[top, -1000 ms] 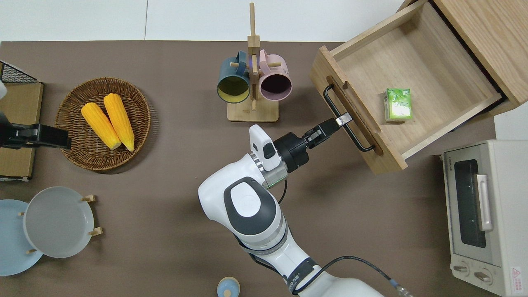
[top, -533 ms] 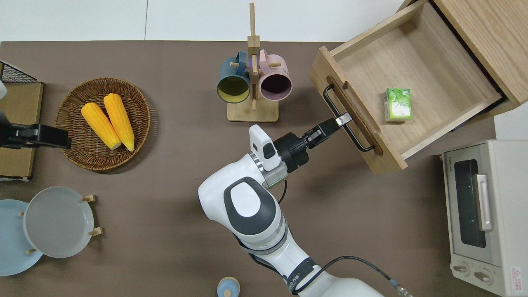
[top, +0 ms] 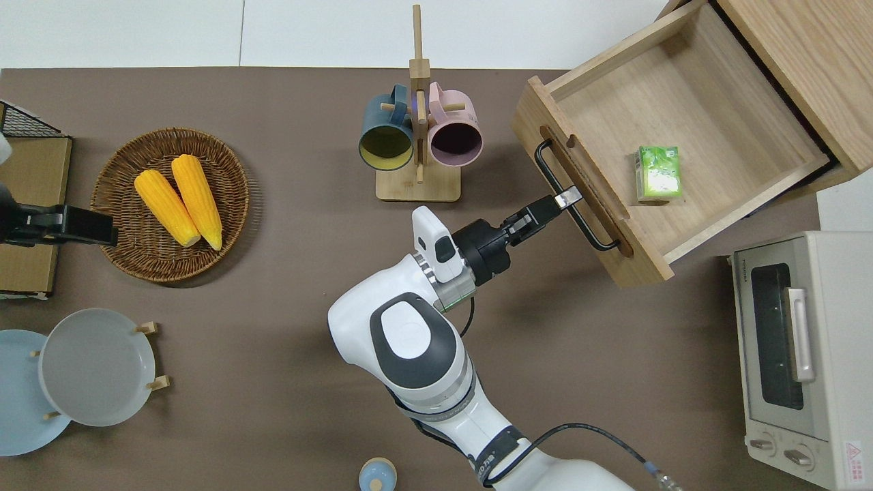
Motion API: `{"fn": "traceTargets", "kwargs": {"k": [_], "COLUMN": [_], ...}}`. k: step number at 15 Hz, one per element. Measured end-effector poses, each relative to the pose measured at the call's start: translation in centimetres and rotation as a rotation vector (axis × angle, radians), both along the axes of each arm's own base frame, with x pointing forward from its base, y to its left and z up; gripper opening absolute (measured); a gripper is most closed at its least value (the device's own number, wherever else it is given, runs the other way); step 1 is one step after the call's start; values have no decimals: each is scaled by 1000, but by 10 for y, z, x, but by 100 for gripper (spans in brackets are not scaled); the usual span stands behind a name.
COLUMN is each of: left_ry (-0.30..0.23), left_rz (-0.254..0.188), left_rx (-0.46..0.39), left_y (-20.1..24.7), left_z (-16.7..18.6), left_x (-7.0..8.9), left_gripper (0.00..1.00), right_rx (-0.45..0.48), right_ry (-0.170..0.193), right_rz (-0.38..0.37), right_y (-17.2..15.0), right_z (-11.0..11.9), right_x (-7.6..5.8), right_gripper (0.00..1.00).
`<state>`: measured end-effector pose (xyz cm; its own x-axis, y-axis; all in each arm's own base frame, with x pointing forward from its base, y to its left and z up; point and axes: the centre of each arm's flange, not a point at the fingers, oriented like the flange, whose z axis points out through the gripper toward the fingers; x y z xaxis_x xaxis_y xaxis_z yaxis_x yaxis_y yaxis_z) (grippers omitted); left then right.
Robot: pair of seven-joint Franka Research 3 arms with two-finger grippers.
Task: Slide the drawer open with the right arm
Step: 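Open the right gripper and back it away from the handle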
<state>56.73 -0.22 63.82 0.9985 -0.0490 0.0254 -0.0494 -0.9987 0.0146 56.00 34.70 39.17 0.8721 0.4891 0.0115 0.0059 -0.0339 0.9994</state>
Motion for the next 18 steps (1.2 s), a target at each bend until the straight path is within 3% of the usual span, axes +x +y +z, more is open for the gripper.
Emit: {"fn": "traceTargets", "kwargs": {"k": [2, 6, 10, 14, 18], "left_ry": [0, 0, 0, 0, 0], "left_rz": [0, 0, 0, 0, 0], "left_rx": [0, 0, 0, 0, 0], "left_y": [0, 0, 0, 0, 0], "left_z": [0, 0, 0, 0, 0], "left_x": [0, 0, 0, 0, 0], "left_gripper": [100, 100, 100, 100, 100], "right_rx": [4, 15, 18, 37, 188], "right_ry": [0, -11, -19, -15, 20], "right_rz": [17, 82, 81, 68, -2], "right_y": [6, 44, 44, 43, 47], "right_z": [1, 7, 9, 10, 38], "right_x": [-2, -25, -25, -25, -26], "right_gripper": [22, 62, 98, 99, 99]}}
